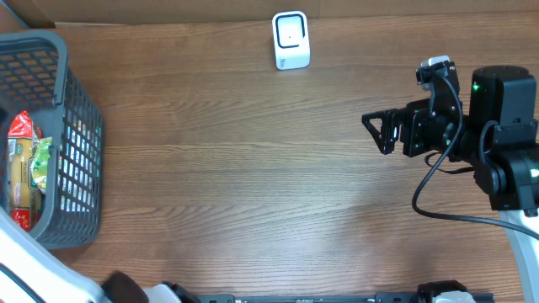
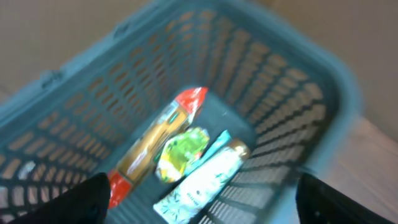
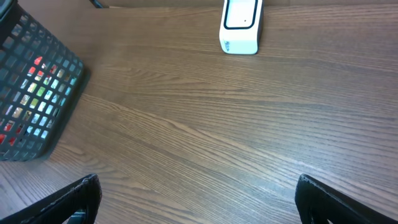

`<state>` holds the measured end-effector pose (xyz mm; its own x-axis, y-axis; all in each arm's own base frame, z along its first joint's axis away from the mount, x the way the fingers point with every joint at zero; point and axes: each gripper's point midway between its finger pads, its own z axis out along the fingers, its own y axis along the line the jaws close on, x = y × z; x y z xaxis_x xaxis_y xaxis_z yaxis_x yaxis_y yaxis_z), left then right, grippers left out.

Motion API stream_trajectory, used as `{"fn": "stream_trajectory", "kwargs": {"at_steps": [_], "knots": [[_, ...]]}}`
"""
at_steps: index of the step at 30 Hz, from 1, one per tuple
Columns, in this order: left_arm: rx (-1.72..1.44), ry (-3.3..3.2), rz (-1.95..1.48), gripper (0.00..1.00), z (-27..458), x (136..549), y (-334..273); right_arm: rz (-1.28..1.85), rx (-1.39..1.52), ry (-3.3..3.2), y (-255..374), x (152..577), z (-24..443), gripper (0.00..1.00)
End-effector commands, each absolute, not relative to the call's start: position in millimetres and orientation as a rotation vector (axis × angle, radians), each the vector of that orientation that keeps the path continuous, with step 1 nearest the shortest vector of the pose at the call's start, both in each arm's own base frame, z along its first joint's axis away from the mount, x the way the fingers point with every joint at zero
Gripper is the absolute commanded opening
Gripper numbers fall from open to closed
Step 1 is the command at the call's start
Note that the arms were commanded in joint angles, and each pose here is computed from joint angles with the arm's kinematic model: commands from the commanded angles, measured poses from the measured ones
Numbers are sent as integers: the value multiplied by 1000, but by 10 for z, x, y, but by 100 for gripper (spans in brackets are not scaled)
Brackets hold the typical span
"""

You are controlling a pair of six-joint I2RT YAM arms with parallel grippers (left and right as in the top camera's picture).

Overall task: Scan the item barcode
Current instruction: 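Reach the left gripper into the basket toward the white-and-gold tube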

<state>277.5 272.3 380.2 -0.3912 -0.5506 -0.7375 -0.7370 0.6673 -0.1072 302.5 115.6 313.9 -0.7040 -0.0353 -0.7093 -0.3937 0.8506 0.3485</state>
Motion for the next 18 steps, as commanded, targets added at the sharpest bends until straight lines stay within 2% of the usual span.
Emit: {"fn": "stream_trajectory", "kwargs": {"at_steps": [1, 9, 13, 18], "knots": [[-1144, 2173, 181, 82, 3264, 2876, 2976, 644, -315, 2265, 1170, 3029, 3229, 100], [-1139, 2322, 159, 74, 2511, 3028, 3180, 634, -307, 2279, 1156, 3047, 3188, 100], [-1015, 2413, 133, 76, 2122, 3126, 3113, 638, -302, 2307, 1157, 3053, 3123, 100], [-769, 2476, -23, 87, 1664, 3339, 2856, 644, -294, 2345, 1161, 3093, 3022, 100]]}}
